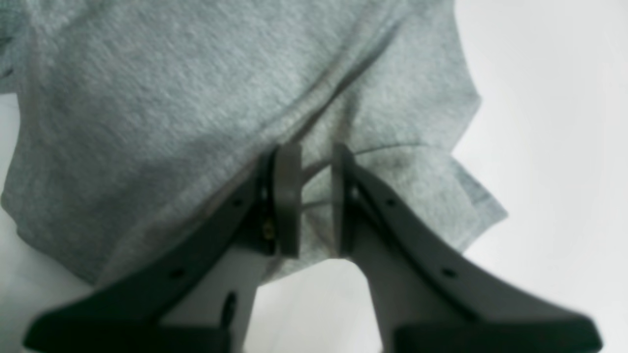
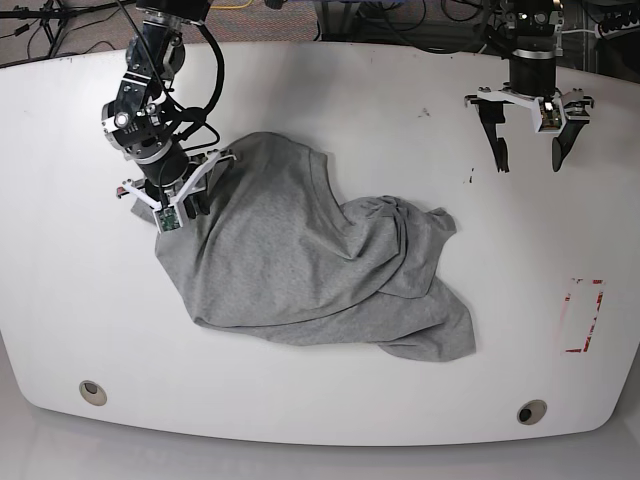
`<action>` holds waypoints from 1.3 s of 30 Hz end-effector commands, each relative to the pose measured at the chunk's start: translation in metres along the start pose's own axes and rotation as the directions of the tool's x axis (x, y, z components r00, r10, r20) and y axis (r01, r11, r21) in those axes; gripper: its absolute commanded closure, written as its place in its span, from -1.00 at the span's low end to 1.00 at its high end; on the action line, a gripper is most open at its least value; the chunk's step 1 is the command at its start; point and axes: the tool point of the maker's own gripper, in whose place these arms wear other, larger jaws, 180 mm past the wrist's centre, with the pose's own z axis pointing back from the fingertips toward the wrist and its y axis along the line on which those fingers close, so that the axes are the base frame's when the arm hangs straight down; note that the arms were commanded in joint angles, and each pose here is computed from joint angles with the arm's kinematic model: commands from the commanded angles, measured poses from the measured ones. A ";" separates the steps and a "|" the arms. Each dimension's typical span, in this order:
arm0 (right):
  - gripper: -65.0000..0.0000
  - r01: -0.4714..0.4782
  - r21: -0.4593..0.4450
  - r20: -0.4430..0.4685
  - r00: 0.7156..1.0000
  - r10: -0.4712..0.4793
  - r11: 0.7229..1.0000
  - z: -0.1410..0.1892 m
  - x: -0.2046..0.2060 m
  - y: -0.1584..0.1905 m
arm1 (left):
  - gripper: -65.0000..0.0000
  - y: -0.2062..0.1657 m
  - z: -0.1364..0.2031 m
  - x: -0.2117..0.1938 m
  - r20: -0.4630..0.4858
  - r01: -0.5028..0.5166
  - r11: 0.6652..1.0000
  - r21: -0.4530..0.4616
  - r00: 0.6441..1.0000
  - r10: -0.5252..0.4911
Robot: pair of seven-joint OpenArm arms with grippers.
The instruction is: Fold the T-shirt properly
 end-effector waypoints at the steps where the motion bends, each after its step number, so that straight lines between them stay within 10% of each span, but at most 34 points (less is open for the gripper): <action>1: 0.79 0.012 -0.023 0.066 0.998 -0.010 1.000 0.004 0.018 -0.003 | -0.42 0.001 0.003 0.012 0.046 0.008 1.000 0.007 0.999 -0.008; 15: 0.99 0.135 -0.124 0.042 0.990 -0.131 0.983 -0.002 0.000 -0.027 | -0.42 -0.006 0.001 0.014 0.054 -0.006 1.000 -0.012 0.998 0.006; 25: 0.90 0.242 -0.251 0.083 0.970 -0.228 0.937 0.013 -0.009 -0.065 | -0.41 -0.020 -0.014 0.026 0.096 -0.025 0.999 -0.044 0.995 0.029; 39: 0.56 0.205 -0.201 0.096 0.977 -0.189 0.958 0.010 0.002 -0.057 | -0.38 -0.027 -0.038 0.036 0.076 -0.045 0.998 -0.052 0.996 0.049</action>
